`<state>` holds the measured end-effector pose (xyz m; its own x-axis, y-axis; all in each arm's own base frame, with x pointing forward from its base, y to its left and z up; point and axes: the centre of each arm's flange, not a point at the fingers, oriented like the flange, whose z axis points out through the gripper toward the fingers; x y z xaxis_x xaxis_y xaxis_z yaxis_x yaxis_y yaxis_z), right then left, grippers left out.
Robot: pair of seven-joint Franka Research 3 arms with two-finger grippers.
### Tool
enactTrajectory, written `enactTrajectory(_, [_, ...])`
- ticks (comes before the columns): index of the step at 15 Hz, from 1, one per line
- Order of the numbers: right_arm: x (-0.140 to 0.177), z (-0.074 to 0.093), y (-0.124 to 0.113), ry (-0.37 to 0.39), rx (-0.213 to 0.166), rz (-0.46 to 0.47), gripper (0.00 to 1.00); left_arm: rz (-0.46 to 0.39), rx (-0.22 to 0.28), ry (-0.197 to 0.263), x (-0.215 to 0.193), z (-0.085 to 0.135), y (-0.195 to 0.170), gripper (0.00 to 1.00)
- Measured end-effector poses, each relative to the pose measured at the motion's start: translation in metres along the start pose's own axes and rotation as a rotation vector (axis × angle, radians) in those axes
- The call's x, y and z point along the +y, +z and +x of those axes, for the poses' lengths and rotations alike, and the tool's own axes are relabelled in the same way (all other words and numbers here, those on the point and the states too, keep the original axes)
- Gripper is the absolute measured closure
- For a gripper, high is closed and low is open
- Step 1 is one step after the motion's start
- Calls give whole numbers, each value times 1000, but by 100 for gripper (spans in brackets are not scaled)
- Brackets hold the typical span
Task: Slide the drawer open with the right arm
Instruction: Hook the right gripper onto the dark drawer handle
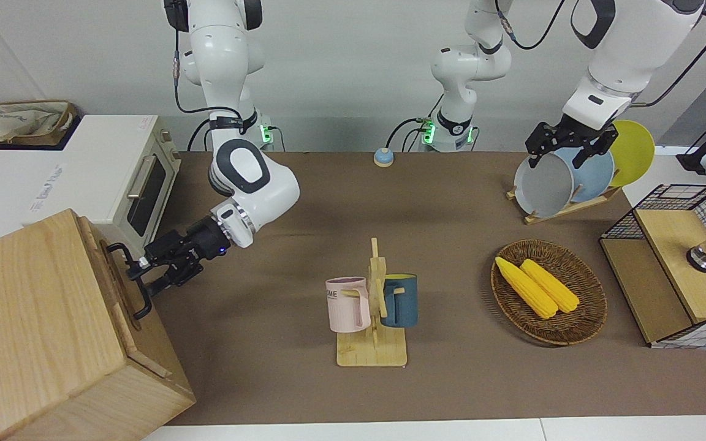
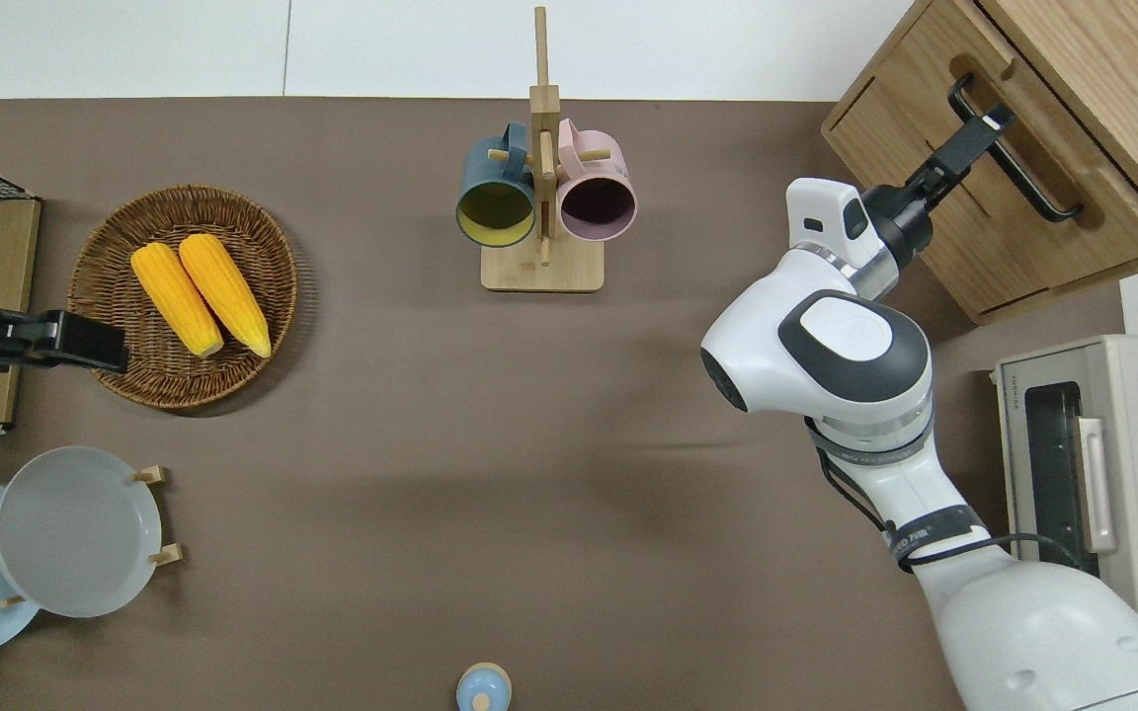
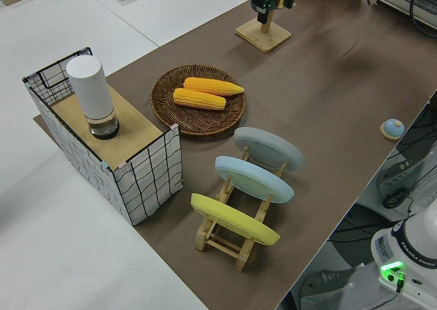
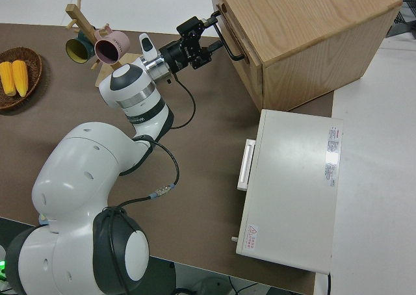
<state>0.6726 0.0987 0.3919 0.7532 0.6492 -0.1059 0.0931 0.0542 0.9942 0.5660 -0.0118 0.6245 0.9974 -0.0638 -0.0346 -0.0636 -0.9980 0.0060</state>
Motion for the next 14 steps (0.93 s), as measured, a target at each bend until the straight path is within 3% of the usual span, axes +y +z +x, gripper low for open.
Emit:
enactTrajectory(6, [-1,-5,9,-17,3,-17,75,0,0,0,0,0,0,0])
enactTrajectory(7, [-2,-5,9,-1,6,-17,81,0,0,0,0,0,0,0])
enactTrajectory(14, [-2,-5,9,3,7,-18,81,0,0,0,0,0,0,0])
